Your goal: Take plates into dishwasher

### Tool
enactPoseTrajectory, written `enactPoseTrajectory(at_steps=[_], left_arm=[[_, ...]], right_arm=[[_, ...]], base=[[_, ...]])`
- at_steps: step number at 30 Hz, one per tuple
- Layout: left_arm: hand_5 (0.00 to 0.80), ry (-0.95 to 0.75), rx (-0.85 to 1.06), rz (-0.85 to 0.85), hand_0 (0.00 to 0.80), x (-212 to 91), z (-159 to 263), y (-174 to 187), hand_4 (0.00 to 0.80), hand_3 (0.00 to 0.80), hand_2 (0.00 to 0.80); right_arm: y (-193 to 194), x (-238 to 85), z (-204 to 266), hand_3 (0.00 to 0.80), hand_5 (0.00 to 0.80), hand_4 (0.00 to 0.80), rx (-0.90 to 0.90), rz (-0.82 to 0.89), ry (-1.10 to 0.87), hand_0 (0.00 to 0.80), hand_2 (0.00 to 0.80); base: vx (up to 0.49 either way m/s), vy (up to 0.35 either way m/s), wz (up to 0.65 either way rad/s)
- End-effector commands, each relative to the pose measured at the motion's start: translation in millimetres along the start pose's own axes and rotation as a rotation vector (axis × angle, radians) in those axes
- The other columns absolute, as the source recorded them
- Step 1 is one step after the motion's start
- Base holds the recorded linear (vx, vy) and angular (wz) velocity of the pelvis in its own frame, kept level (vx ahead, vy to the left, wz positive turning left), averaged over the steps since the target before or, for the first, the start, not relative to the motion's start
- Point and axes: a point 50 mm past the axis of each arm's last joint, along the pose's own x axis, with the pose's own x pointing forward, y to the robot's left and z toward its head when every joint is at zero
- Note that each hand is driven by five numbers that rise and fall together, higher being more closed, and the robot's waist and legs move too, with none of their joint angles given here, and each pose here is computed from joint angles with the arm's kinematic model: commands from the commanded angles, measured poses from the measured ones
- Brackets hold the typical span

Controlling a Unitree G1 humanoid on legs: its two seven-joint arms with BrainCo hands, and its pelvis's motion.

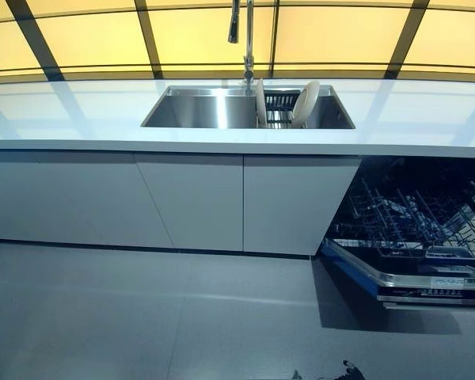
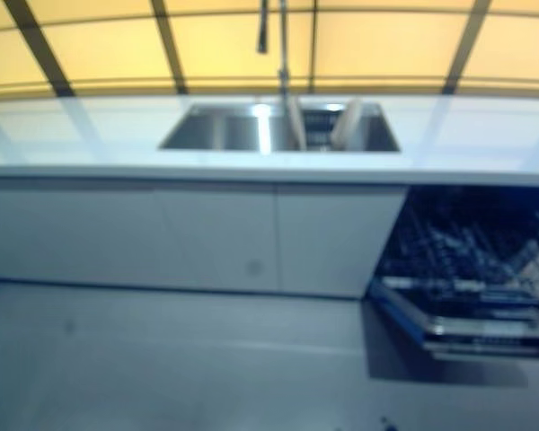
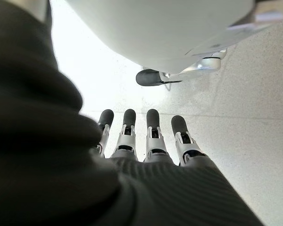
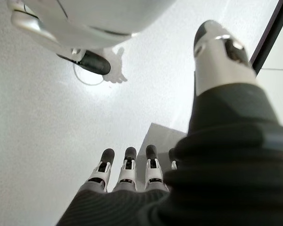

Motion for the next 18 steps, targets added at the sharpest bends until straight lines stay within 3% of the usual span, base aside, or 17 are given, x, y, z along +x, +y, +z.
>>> enactPoseTrajectory(at_steps=[1, 18], left_arm=[[0.0, 0.012, 0.085, -0.014, 0.0, 1, 9, -4, 0.0, 0.0, 0.0], [0.0, 0.013, 0.112, 0.003, 0.0, 1, 10, -4, 0.0, 0.0, 0.0]], right_arm=[[3, 4, 27, 0.0, 0.0, 0.0, 0.003, 0.015, -0.066, 0.0, 0.0], [4, 5, 12, 0.0, 0.0, 0.0, 0.017, 0.08, 0.088, 0.0, 0.0]], base=[[0.0, 0.0, 0.0], [0.0, 0.0, 0.0]])
